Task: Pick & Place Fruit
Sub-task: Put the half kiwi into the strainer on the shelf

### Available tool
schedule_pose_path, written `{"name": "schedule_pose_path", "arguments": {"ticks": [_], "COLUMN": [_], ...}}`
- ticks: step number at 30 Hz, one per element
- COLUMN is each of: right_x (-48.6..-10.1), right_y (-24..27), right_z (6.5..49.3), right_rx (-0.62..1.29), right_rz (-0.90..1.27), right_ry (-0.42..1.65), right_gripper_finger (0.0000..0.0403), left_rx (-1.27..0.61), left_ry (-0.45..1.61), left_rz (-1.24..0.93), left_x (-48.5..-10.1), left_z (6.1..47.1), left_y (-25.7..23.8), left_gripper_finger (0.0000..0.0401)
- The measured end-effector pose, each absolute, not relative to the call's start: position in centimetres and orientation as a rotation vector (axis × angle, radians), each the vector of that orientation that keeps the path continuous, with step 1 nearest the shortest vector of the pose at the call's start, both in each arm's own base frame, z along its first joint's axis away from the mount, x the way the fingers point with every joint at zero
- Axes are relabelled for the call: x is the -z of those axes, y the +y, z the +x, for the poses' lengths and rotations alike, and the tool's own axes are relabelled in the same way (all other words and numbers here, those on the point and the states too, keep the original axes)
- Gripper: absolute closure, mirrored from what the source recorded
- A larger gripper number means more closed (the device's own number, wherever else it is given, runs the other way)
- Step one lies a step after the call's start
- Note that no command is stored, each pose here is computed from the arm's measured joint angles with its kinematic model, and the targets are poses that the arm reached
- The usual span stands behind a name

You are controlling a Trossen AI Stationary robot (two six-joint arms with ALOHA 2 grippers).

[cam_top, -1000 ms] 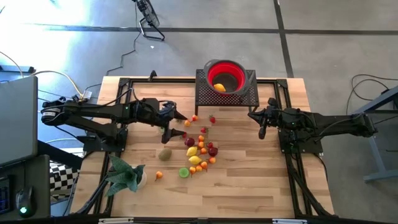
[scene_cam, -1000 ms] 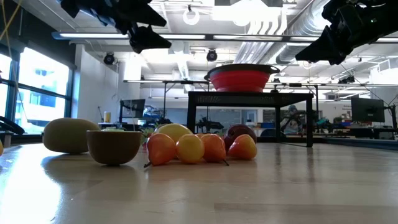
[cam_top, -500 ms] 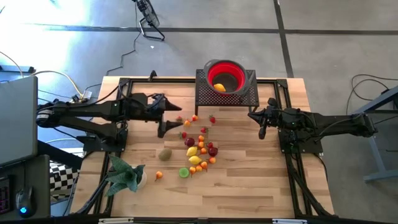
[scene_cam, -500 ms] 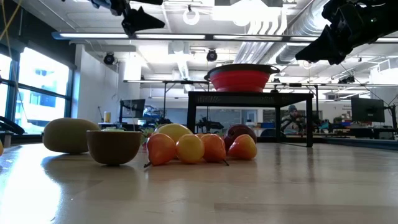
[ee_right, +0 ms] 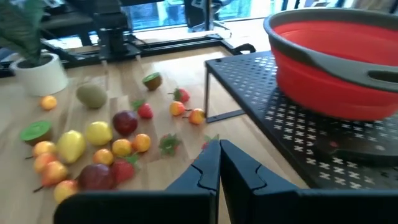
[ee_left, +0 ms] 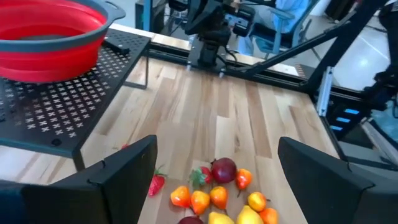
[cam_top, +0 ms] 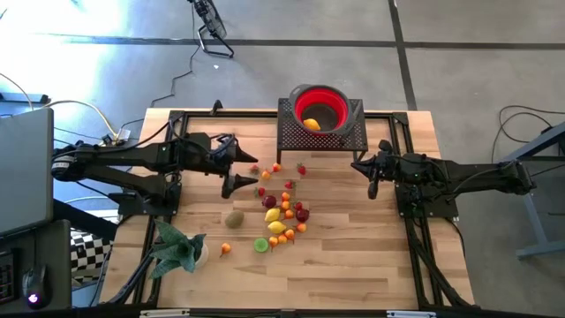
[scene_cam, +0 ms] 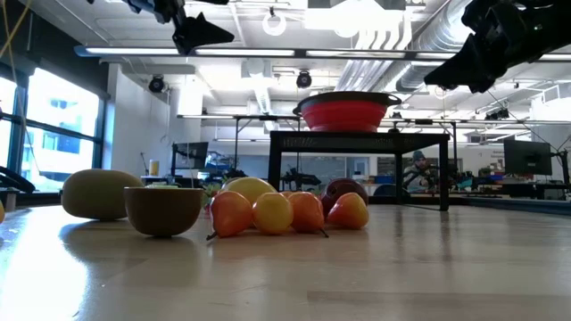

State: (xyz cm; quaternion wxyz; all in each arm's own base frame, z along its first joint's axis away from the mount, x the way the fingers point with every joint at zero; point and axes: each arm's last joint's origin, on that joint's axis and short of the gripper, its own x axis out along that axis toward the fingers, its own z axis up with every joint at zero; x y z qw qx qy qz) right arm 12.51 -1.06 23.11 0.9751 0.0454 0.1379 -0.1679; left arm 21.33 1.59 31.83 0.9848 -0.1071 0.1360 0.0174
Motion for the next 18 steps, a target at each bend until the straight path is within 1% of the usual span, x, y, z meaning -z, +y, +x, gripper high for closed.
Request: {"name": "schedule_pose_path", "arguments": {"ticks": [4, 9, 13, 18], "right_x": [-23.1, -23.1, -23.1, -23.1], "right_y": [-1.0, -1.0, -1.0, -1.0], "right_z": [12.53, 12.53, 12.53, 12.53], "right_rx": [0.318, 0.317, 0.319, 0.321], "right_rz": [0.094, 0.094, 0.107, 0.12], "right_ry": [0.28, 0.281, 0.278, 0.276], "right_gripper_finger": [0.04, 0.04, 0.04, 0.04], "left_rx": [-0.011, -0.025, -0.065, -0.163], "left_ry": [0.276, 0.274, 0.269, 0.29], "left_rz": [-0.241, -0.321, -0.395, -0.38], "left_x": [-31.83, -31.84, -31.83, -31.48], "left_z": [21.33, 21.33, 21.33, 21.21], "left_y": [1.5, 1.52, 1.6, 1.86], "left_gripper_finger": [0.0072, 0.0072, 0.0072, 0.0072]}}
